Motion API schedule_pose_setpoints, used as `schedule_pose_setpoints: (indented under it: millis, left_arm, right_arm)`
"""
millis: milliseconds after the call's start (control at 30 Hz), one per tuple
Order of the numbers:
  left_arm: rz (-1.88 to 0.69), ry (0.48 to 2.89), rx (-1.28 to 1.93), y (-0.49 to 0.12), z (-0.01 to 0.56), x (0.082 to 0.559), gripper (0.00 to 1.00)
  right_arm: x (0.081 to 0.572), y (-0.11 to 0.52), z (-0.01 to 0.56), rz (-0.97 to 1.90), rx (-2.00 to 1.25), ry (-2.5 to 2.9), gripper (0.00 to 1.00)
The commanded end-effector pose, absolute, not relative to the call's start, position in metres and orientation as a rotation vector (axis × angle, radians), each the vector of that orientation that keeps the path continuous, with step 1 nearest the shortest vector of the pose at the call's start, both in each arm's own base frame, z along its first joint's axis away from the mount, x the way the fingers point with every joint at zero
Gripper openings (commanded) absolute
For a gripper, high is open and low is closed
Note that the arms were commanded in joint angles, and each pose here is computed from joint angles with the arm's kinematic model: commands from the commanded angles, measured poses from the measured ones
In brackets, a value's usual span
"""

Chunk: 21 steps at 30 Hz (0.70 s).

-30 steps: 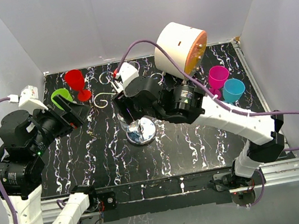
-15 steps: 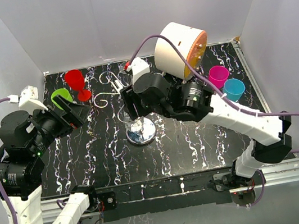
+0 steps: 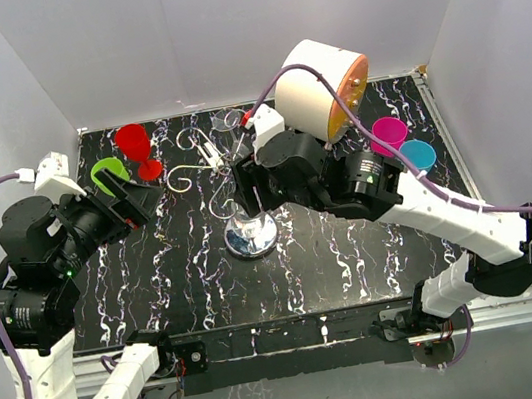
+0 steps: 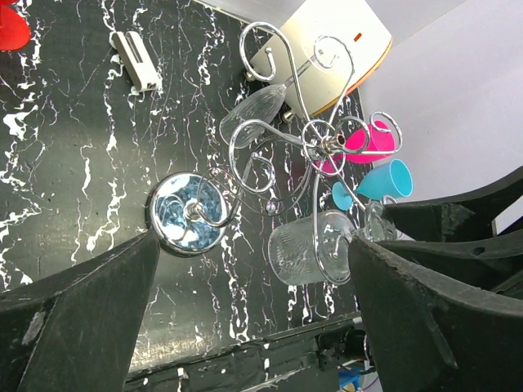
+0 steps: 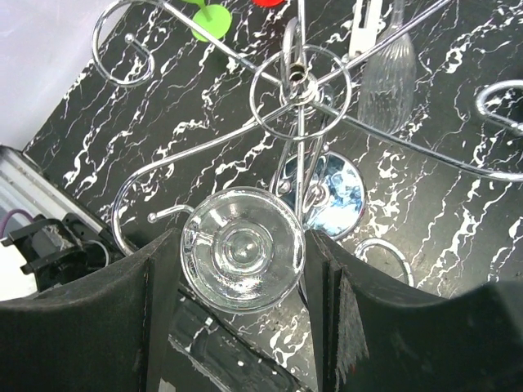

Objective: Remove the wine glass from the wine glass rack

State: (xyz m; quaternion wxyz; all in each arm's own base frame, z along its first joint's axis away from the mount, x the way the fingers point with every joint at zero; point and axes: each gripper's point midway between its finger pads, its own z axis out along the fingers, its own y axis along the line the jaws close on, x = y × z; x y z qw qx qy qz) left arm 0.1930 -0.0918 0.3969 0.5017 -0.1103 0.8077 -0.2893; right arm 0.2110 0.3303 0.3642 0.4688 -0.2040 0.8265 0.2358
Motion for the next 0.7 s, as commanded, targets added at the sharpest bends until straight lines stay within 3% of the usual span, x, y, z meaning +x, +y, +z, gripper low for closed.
schedule_pose_setpoints:
  millis: [0, 333, 667]
  left_arm:
    - [-0.728, 1.932, -0.244, -0.096, 0.403, 0.193, 0.99]
    - [-0.798, 1.914, -0.237, -0.105, 0.410, 0.193, 0.99]
    - [-1.057, 1.867, -0.217, -0.137, 0.422, 0.198, 0.99]
  right_arm:
    - [0.206, 0.334, 0.410, 0.731, -0.459, 1.892, 0.00]
    - [0.189, 0.321, 0.415, 0.774, -0.523, 1.878, 0.00]
    - [0.177, 0.305, 0.446, 0.861, -0.472, 1.831, 0.00]
